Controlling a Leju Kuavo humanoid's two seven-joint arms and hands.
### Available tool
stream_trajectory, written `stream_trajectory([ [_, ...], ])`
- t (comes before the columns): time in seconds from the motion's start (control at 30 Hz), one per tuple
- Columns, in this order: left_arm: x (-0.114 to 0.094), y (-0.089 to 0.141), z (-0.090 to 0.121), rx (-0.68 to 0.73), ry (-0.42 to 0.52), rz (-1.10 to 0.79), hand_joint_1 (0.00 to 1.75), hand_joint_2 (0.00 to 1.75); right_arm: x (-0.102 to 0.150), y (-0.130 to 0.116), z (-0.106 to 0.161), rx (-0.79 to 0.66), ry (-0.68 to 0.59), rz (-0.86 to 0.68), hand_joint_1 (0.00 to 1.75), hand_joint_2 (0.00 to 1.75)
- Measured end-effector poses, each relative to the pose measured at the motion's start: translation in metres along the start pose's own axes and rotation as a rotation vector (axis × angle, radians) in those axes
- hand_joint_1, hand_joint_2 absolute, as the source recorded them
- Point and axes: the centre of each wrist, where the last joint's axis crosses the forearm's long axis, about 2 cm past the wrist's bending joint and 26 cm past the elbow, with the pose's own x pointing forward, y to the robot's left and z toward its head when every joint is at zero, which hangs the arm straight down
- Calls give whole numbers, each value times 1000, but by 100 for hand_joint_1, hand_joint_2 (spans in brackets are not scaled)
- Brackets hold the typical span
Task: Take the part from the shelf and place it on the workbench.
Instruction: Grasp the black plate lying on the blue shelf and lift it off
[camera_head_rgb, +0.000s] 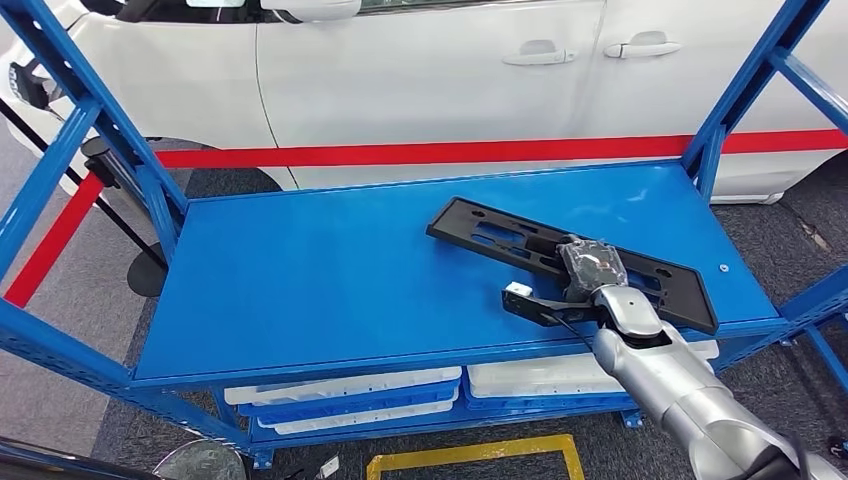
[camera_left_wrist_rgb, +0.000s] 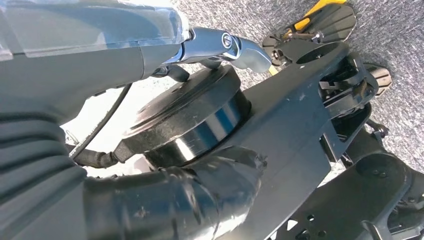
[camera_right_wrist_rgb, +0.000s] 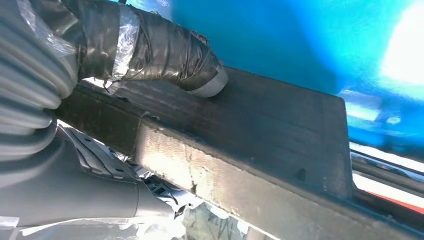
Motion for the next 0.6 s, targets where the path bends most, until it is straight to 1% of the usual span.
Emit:
stream_trajectory([
  [0.2, 1, 0, 0, 10, -8, 9, 0, 175, -1, 0, 2, -26, -8, -9, 175, 175],
  [0.37, 1, 2, 0, 56, -23, 24, 0, 175, -9, -3, 6, -93, -20, -35, 175, 175],
  [0.47, -1, 2, 0, 76, -36, 37, 0, 175, -20, -15, 8, -184, -27, -37, 175, 175],
  [0.6, -6, 2, 0, 88, -30, 43, 0, 175, -35, -42, 11, -292, -24, -77, 175, 175],
])
